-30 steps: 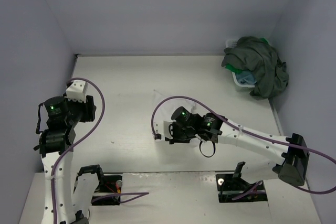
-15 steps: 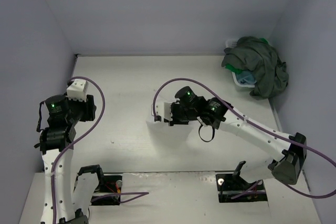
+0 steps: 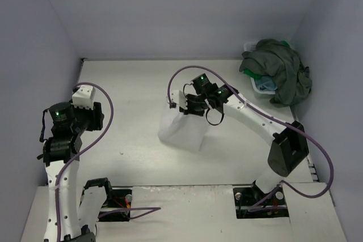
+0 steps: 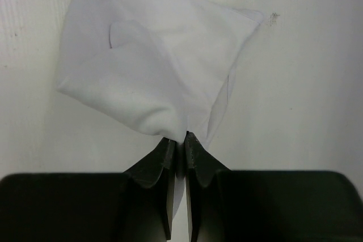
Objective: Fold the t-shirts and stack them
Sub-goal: Fold the long partially folded tshirt into a neat square
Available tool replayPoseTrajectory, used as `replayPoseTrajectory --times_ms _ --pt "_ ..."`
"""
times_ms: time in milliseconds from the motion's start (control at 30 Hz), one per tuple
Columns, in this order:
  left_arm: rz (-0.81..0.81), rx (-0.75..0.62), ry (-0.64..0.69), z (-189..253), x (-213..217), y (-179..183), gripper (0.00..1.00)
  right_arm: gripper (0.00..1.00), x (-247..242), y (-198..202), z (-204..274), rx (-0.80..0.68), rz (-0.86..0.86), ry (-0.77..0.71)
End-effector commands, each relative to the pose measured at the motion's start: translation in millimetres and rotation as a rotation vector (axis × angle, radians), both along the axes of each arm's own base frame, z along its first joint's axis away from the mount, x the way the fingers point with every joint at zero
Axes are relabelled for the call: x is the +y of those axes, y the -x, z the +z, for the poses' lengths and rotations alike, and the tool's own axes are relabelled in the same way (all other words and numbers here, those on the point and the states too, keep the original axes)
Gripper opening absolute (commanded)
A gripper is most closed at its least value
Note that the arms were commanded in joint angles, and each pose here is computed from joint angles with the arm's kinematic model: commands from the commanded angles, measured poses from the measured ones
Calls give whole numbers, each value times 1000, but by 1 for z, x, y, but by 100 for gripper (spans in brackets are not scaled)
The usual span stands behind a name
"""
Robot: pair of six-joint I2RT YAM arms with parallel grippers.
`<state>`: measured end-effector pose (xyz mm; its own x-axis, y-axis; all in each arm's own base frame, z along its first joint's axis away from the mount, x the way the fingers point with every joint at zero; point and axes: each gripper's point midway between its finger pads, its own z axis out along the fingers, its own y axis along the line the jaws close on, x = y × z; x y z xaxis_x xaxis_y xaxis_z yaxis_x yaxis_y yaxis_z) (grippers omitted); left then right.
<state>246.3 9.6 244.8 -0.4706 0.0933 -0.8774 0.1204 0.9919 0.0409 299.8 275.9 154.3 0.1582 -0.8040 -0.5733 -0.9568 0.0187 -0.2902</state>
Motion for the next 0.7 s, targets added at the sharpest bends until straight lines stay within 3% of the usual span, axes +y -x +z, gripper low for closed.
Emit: replayPoseTrajectory --times_ms 0,433,667 --pt "6 -76 -4 20 2 -12 46 6 17 -26 22 -59 37 -90" --pt "2 -74 6 20 1 -13 46 15 19 -68 -46 30 1 -77" --pt "-3 -73 21 20 0 -12 46 14 13 -85 -83 58 -41 -71"
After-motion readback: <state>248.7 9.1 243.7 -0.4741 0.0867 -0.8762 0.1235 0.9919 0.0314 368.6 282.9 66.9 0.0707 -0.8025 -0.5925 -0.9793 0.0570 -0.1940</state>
